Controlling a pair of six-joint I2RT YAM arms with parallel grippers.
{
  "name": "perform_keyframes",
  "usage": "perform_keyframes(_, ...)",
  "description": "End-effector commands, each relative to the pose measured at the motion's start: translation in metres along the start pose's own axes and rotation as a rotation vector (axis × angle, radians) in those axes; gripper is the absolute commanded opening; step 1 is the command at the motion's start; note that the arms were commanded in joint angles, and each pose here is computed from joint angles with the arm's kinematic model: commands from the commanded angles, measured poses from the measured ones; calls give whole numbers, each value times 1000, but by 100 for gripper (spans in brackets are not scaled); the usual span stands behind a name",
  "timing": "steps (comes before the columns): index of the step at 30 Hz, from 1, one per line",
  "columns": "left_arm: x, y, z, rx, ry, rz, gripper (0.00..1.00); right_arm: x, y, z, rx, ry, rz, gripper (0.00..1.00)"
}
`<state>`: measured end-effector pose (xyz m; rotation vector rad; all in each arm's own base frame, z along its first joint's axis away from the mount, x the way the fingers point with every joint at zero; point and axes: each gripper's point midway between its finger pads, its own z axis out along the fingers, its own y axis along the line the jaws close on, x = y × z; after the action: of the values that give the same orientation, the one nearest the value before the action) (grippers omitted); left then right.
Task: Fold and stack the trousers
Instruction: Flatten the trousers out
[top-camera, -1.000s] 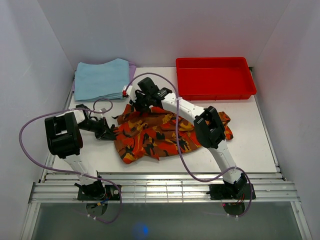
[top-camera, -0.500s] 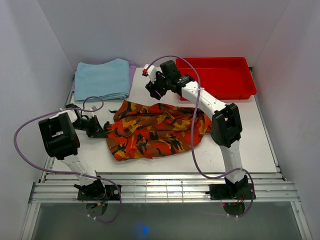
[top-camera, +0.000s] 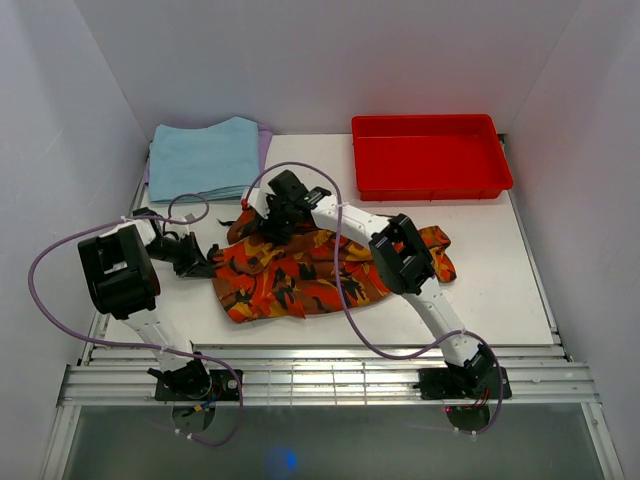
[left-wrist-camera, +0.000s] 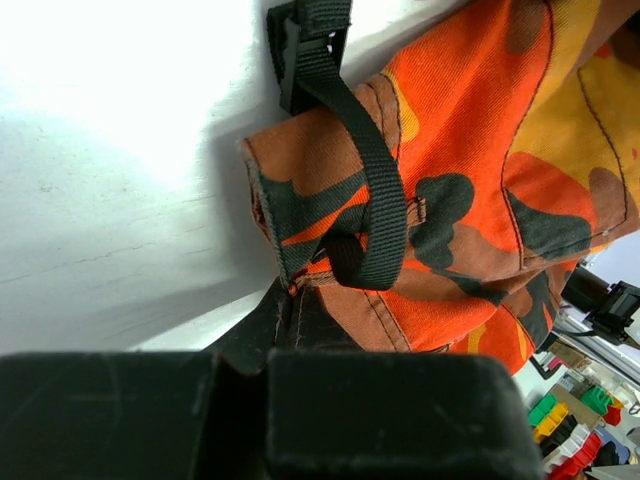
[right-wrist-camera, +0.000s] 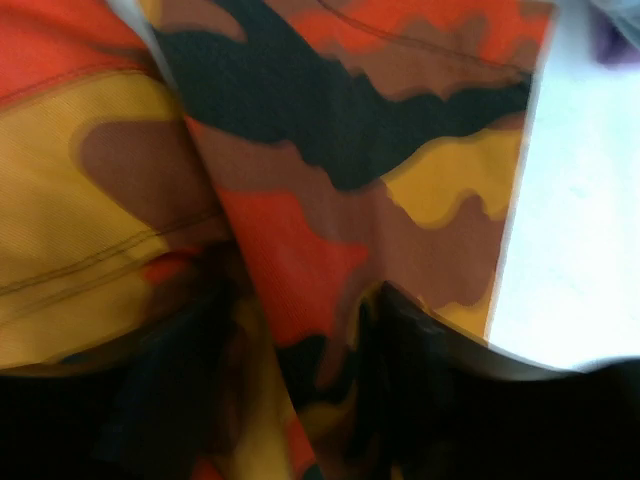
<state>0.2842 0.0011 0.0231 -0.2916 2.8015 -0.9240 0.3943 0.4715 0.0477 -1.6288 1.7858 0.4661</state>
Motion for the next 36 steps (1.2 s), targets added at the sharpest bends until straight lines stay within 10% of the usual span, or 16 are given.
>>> perform_keyframes(1, -5, 2, -5, -24, -7, 25, 0, -18, -40, -4, 137, -37, -84, 59)
perform_keyframes(7, -8, 20, -12, -83, -14, 30, 0, -16, -62, -41, 225, -10, -85, 9)
perform_keyframes(17, -35, 65, -25, -189, -30, 26, 0, -13, -101, -204, 317, -97, 135, 8)
perform_keyframes(23, -51, 73, -33, -212, -33, 46, 0, 58, -101, -250, 342, 11, 237, 8)
perform_keyframes(28, -69, 86, -53, -253, -96, 17, 0, 107, -134, -401, 622, -24, 491, 8)
perform_keyframes(31, -82, 107, -74, -316, -171, -27, 0, 214, -85, -534, 902, 137, 616, 8)
perform_keyframes(36, -85, 119, -72, -341, -156, -53, 0, 319, 22, -541, 787, 510, 545, 8)
